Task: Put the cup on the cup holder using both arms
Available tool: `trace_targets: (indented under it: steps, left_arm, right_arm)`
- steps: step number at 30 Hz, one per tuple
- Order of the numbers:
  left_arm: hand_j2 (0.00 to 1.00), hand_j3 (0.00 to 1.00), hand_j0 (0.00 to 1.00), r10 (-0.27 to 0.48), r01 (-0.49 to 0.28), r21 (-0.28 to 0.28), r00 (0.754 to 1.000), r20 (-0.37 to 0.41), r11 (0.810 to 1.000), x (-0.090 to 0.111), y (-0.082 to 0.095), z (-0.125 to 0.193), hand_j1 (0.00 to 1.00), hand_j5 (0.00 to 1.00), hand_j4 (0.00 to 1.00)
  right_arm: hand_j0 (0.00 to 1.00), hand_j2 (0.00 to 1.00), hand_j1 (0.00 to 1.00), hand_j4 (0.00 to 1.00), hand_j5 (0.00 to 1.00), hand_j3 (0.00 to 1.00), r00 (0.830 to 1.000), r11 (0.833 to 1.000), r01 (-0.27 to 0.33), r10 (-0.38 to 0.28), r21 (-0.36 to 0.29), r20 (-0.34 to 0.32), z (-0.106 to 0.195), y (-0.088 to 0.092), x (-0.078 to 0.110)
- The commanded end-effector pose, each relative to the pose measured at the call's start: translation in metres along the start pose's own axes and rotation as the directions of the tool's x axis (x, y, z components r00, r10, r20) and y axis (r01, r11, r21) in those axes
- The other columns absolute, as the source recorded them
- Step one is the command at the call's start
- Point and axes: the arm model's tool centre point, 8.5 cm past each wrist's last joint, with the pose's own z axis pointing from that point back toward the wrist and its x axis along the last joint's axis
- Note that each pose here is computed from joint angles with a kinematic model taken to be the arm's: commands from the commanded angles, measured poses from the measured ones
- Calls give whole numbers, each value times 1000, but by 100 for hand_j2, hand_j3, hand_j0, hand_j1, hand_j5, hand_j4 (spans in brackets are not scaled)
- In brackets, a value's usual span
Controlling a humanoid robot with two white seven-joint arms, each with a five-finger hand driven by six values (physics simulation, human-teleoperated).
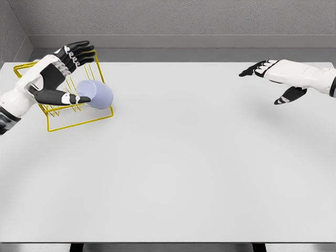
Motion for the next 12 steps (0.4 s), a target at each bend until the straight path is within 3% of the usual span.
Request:
trace_targets:
  steps: [1, 4, 7, 10, 12]
  left_arm:
    - [100, 100, 100, -47, 56, -78, 993, 108, 995, 28, -16, -9, 100, 100, 100]
    - [100, 100, 100, -94, 110, -151, 990, 104, 983, 48, -28, 0, 100, 100, 100]
    - [100, 100, 100, -123, 149, -146, 977, 174, 978, 48, -36, 11, 100, 100, 100]
    - [100, 100, 100, -174, 196, -175, 976, 134, 965, 42, -38, 32, 100, 100, 100]
    - [100, 100, 100, -192, 218, -176, 969, 152, 960, 41, -40, 36, 100, 100, 100]
  right_arm:
    - [100, 100, 100, 100, 100, 100, 1000, 1000, 5, -5, -4, -3, 2, -1, -1]
    - [100, 100, 100, 100, 100, 100, 1000, 1000, 4, -4, -5, 2, 0, -1, 1]
    - [100, 100, 100, 100, 100, 100, 1000, 1000, 2, -2, -8, -4, 2, -2, -1]
    - [100, 100, 100, 100, 100, 100, 1000, 1000, 1, -1, -6, -9, 5, -2, -2]
    - [100, 100, 100, 100, 100, 100, 1000, 1000, 1, -1, -5, -11, 6, -2, -3]
